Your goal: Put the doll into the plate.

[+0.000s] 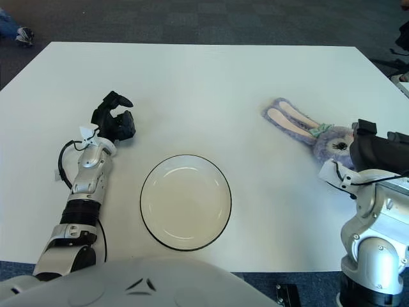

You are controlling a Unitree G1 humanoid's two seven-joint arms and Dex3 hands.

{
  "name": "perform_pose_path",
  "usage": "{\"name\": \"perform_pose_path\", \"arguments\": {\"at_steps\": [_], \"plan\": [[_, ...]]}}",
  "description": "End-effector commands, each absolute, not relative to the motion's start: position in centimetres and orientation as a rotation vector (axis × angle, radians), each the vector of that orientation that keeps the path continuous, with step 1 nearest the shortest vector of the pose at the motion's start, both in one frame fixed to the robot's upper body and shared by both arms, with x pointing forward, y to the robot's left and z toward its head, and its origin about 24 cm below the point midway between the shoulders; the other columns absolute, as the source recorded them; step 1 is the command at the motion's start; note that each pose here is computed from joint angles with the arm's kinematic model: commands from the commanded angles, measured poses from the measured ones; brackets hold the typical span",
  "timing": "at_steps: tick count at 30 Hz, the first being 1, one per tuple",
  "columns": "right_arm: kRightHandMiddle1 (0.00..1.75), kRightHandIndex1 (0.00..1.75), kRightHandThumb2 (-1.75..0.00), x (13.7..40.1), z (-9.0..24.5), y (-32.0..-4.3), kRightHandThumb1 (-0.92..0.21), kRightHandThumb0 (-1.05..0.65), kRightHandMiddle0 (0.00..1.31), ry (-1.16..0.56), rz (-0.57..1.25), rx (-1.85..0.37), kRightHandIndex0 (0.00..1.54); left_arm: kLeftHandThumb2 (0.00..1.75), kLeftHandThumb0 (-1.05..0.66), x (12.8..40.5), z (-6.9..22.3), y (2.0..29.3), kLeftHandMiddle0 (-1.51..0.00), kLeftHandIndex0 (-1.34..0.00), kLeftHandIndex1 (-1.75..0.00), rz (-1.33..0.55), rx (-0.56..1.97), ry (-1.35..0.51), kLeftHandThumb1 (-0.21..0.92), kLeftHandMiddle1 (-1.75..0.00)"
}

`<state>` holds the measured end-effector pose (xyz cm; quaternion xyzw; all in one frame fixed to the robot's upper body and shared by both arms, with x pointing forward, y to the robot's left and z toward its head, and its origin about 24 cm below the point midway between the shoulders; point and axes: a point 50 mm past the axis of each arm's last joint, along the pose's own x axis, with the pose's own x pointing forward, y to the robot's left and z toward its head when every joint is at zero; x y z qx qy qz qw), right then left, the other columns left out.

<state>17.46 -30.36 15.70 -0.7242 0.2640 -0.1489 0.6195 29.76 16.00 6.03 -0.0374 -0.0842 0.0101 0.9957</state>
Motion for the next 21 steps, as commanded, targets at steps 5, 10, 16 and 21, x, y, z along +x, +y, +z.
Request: {"name": "perform_pose_path", "arguments": {"at_steps": [5,10,16,21], "plan": [[0.62,0.3,-0.93,17.9,14.5,-31.9,-0.24,-0.57,0.0,0.618,-0.365,-1.601,0.11,1.3,-0.48,29.2,5.4,16.4,-1.24,-0.6,-1.75,0.033,-0.07,-0.156,0.33,-1.75],[0.62,0.32,-0.94,18.0,14.0,-32.4,-0.24,-0.56,0.0,0.625,-0.368,-1.581,0.11,1.3,-0.48,29.2,5.3,16.5,-1.24,-0.6,-1.75,0.032,-0.07,-0.155,0.33,-1.75],[0.57,0.34,-0.95,18.4,13.6,-32.8,-0.25,-0.54,0.0,0.635,-0.364,-1.57,0.11,1.3,-0.48,29.2,5.3,16.5,-1.24,-0.6,-1.75,0.03,-0.063,-0.158,0.33,-1.75],[0.55,0.35,-0.96,19.3,12.9,-33.5,-0.25,-0.53,0.0,0.656,-0.356,-1.554,0.12,1.31,-0.48,29.1,5.3,16.5,-1.24,-0.61,-1.75,0.027,-0.061,-0.161,0.33,-1.75]]}}
